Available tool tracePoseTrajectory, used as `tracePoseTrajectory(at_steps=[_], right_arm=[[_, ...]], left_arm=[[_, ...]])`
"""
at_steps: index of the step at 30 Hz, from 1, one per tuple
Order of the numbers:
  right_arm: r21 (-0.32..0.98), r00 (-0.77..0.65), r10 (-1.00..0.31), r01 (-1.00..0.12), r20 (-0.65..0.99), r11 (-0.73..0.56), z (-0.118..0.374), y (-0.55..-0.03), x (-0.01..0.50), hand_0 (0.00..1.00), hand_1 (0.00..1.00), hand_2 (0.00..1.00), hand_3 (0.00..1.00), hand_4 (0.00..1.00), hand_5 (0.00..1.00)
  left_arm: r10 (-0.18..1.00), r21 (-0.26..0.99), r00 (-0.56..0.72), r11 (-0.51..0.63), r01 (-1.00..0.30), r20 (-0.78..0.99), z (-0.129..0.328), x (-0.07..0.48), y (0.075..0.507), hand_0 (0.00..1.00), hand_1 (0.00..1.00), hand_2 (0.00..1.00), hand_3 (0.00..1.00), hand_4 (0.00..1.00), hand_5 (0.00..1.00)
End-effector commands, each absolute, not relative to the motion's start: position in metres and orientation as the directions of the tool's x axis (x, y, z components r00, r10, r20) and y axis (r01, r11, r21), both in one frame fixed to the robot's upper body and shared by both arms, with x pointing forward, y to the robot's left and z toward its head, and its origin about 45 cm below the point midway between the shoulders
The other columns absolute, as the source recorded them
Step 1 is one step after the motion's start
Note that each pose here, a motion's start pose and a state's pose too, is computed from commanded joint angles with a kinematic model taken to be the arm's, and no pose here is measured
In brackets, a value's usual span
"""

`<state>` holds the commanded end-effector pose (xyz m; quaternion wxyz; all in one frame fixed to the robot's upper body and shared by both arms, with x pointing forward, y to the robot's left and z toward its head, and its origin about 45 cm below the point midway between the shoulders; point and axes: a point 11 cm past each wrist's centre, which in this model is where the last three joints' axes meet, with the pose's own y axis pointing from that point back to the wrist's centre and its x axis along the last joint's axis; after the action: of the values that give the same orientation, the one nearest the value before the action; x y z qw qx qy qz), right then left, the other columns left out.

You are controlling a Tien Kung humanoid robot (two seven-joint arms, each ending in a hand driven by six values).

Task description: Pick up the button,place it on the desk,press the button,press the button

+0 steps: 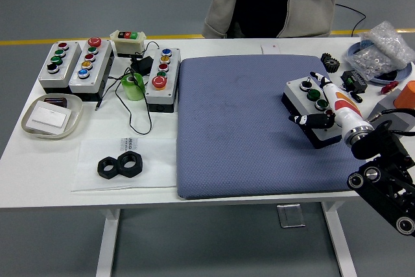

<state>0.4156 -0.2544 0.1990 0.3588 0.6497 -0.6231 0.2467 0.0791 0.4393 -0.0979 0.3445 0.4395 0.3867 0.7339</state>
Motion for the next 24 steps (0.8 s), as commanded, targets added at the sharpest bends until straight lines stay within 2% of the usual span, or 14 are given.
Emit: tracePoseTrajectory(at_steps=[8,9,14,15,20,21,24], right_arm=[[0.193,0.105,-0.618,-0.978,0.779,0.077,0.193,-0.261,0.421,0.998,0.921,0.988,0.985,0.998,0.219],[0.19,0.098,-0.616,-0.978,0.782,0.085,0.193,-0.261,0.422,0.983,0.866,0.935,0.944,0.998,0.235],[0.189,0.089,-0.587,-0.976,0.805,0.112,0.192,-0.265,0.424,0.983,0.866,0.935,0.944,0.998,0.235],[0.188,0.087,-0.583,-0.976,0.808,0.114,0.192,-0.265,0.425,0.923,0.742,0.793,0.88,0.998,0.204],[0.182,0.087,-0.529,-0.974,0.844,0.131,0.194,-0.268,0.427,0.923,0.742,0.793,0.88,0.998,0.204],[0.182,0.087,-0.527,-0.974,0.846,0.132,0.195,-0.268,0.427,0.813,0.635,0.676,0.844,0.998,0.195],[0.189,0.102,-0.486,-0.973,0.868,0.133,0.195,-0.269,0.429,0.813,0.635,0.676,0.844,0.998,0.195]], left_arm=[[0.846,0.87,-0.375,-0.464,-0.164,0.38,-0.098,0.078,0.44,0.72,0.824,0.852,0.823,0.621,0.998],[0.846,0.87,-0.374,-0.464,-0.164,0.381,-0.098,0.078,0.44,0.716,0.824,0.852,0.823,0.622,0.998],[0.846,0.871,-0.371,-0.465,-0.161,0.383,-0.098,0.077,0.44,0.716,0.824,0.852,0.823,0.622,0.998],[0.846,0.871,-0.37,-0.465,-0.161,0.383,-0.098,0.077,0.44,0.715,0.824,0.852,0.824,0.622,0.998],[0.847,0.871,-0.368,-0.465,-0.161,0.384,-0.098,0.077,0.44,0.715,0.824,0.852,0.824,0.622,0.998],[0.847,0.871,-0.368,-0.465,-0.161,0.384,-0.098,0.077,0.44,0.709,0.824,0.852,0.824,0.622,0.998],[0.847,0.871,-0.369,-0.465,-0.161,0.384,-0.098,0.077,0.44,0.709,0.824,0.852,0.824,0.622,0.998]])
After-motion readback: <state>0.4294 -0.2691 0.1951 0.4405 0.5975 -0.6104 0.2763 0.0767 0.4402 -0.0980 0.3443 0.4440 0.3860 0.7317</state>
